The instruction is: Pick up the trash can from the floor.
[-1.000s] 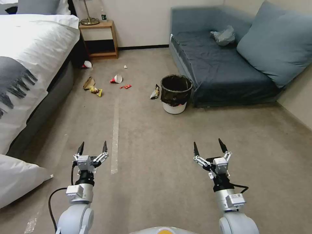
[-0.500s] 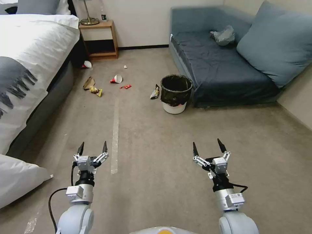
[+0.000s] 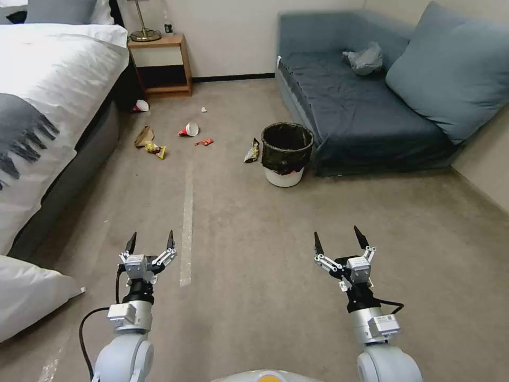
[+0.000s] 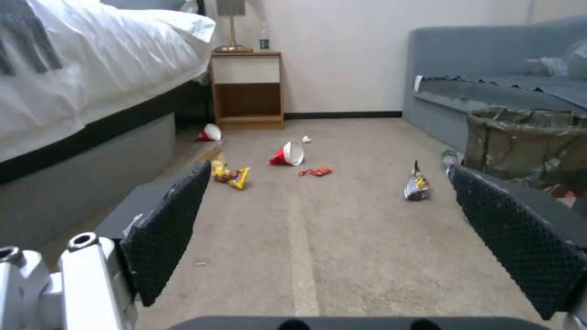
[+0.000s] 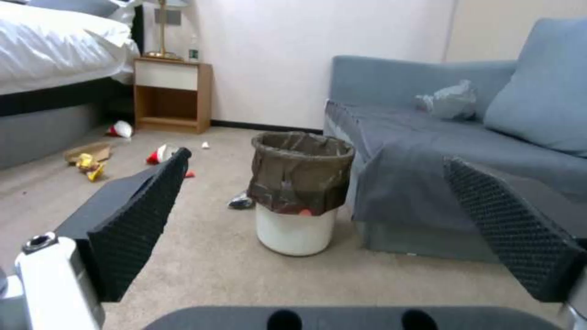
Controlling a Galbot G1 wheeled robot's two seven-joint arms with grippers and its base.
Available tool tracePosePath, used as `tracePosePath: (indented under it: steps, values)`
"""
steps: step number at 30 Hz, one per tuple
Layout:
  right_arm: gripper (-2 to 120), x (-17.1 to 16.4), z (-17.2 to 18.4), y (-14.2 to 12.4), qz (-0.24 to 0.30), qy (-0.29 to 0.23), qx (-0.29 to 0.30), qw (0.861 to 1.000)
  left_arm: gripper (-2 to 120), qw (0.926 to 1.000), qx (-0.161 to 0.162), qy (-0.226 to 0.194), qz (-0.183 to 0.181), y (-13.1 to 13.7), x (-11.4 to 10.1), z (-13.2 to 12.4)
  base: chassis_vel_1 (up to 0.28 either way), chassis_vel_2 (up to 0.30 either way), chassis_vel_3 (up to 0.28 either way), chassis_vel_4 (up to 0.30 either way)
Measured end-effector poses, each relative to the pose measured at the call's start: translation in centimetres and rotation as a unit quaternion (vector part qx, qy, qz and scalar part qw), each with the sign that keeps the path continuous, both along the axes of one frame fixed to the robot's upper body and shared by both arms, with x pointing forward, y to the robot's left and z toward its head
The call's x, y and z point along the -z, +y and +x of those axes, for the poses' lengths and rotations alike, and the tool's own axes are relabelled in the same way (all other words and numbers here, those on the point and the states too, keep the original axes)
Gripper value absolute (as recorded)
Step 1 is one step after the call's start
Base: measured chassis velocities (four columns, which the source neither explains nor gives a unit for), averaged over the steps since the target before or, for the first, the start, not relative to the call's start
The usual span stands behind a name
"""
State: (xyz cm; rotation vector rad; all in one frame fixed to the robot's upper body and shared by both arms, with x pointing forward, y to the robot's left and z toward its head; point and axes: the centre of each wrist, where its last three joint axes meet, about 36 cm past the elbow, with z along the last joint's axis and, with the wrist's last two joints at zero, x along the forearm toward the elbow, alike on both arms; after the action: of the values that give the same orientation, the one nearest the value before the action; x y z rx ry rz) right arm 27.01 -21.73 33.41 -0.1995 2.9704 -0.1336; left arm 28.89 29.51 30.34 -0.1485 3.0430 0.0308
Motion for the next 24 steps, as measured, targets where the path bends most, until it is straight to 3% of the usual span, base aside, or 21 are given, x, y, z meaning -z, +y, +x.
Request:
tracePosePath:
  steps: [24]
  values:
    - [100, 0.26, 0.25, -0.18, 0.002, 0.002, 0.002, 1.0, 95, 1.0, -0.001, -0.001, -0.002, -0.02, 0.26, 0.06, -0.065, 0.063, 0.071, -0.06]
